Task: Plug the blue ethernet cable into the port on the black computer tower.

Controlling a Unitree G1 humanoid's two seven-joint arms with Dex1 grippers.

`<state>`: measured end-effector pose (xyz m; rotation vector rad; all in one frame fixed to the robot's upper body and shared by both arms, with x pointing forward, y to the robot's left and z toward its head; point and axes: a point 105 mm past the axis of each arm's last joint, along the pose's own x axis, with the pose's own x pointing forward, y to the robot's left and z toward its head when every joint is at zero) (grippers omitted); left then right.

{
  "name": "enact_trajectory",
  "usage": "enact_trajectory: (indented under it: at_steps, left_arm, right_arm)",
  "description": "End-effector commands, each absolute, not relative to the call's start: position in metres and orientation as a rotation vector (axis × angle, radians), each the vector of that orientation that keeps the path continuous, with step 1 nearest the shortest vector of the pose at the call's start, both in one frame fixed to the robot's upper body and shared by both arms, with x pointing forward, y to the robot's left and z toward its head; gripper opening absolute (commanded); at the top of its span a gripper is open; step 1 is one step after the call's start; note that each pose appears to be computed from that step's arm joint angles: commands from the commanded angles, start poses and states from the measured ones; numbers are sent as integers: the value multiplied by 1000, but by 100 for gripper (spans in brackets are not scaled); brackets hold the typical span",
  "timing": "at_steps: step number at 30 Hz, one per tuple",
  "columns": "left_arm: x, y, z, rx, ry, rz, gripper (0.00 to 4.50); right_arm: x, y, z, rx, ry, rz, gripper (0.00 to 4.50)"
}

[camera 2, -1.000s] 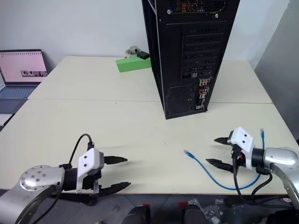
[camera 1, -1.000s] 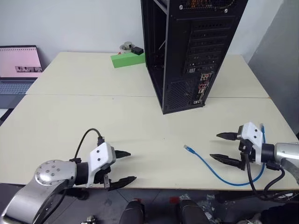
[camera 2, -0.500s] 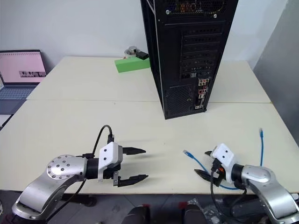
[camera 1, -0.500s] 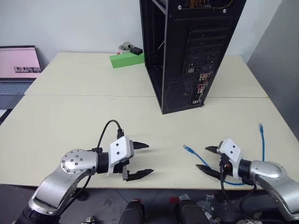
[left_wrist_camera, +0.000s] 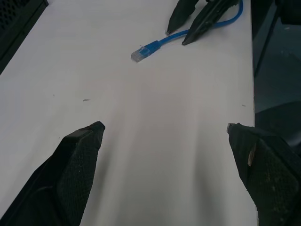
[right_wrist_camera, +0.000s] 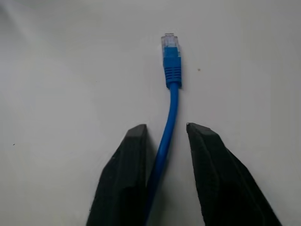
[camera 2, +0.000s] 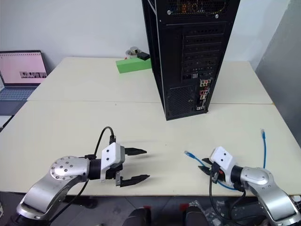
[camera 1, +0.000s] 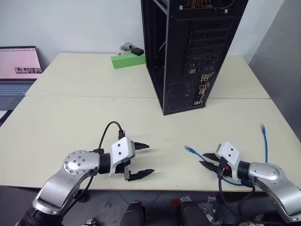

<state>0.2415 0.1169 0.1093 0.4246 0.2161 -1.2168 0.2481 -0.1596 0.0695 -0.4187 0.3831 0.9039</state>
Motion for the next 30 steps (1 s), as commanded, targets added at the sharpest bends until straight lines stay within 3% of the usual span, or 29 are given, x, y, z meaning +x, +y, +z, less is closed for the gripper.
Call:
enact_trajectory:
  at_steps: [1, 3, 9, 23, 26, 30]
  left_arm:
    - [249, 113, 111, 496, 176, -1218, 450]
    - [253, 111, 110, 501, 168, -1218, 450]
    - [268, 101, 107, 481, 147, -1240, 450]
    - [279, 74, 114, 423, 114, -1333, 450]
    - [277, 74, 111, 434, 129, -1353, 413]
    - [276, 74, 108, 475, 146, -1367, 324]
  right_arm:
    - [249, -151, 82, -474, 335, 947, 38]
    - [251, -147, 89, -478, 315, 968, 4]
    - [259, -123, 110, -446, 264, 1085, 4]
    - [264, -95, 115, -516, 243, 1246, 4]
    - [264, -92, 115, -517, 236, 1252, 0]
    - [264, -90, 116, -517, 230, 1256, 0]
